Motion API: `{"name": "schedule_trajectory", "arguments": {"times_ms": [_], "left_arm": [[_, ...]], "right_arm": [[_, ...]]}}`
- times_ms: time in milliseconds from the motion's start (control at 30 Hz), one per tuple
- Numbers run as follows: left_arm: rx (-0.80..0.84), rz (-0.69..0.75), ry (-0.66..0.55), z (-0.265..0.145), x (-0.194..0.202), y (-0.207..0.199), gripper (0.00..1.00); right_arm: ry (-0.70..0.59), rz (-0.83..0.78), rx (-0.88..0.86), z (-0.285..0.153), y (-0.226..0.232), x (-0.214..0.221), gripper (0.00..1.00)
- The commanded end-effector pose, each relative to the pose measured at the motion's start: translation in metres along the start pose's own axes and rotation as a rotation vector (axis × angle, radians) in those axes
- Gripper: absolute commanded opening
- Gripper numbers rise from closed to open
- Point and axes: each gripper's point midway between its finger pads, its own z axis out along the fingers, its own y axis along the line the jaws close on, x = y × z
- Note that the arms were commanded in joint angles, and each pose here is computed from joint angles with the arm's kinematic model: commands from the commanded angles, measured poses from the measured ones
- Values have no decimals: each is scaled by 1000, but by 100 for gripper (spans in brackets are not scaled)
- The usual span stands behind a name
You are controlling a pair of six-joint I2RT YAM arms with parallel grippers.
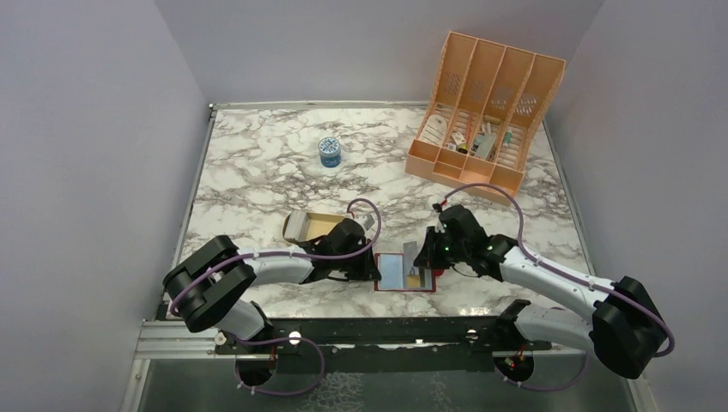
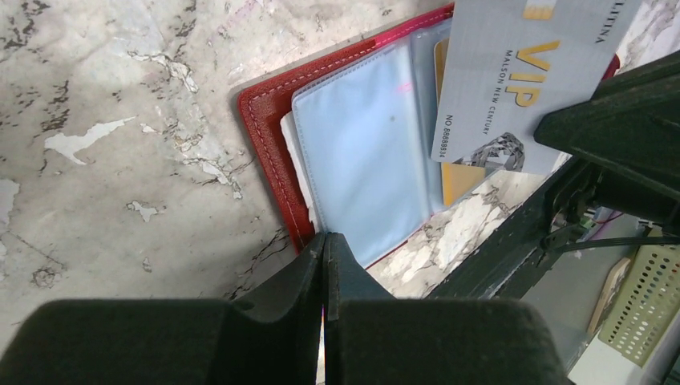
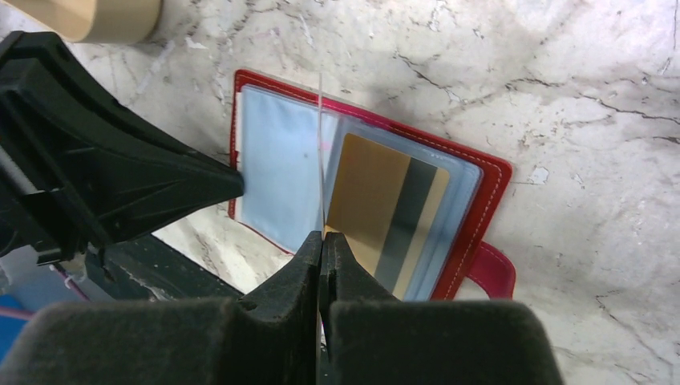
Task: Put the credit cards into the card holder
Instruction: Insert the credit card into the card holder.
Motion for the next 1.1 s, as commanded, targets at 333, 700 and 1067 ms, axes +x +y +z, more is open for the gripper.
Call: {"name": "schedule_trajectory", "arguments": {"times_ms": [333,700,1067], "left_arm": [[-39,-5,1,2,11,16,6],[-42,-6,0,2,11,17,6],[-54,-7,-6,2,10,20,6]], "right_arm": [[43,21,-59,6,-1,9,1],[113,84,-123,12,-6,20,1],[191,121,-135,15,-13,35,1]]}}
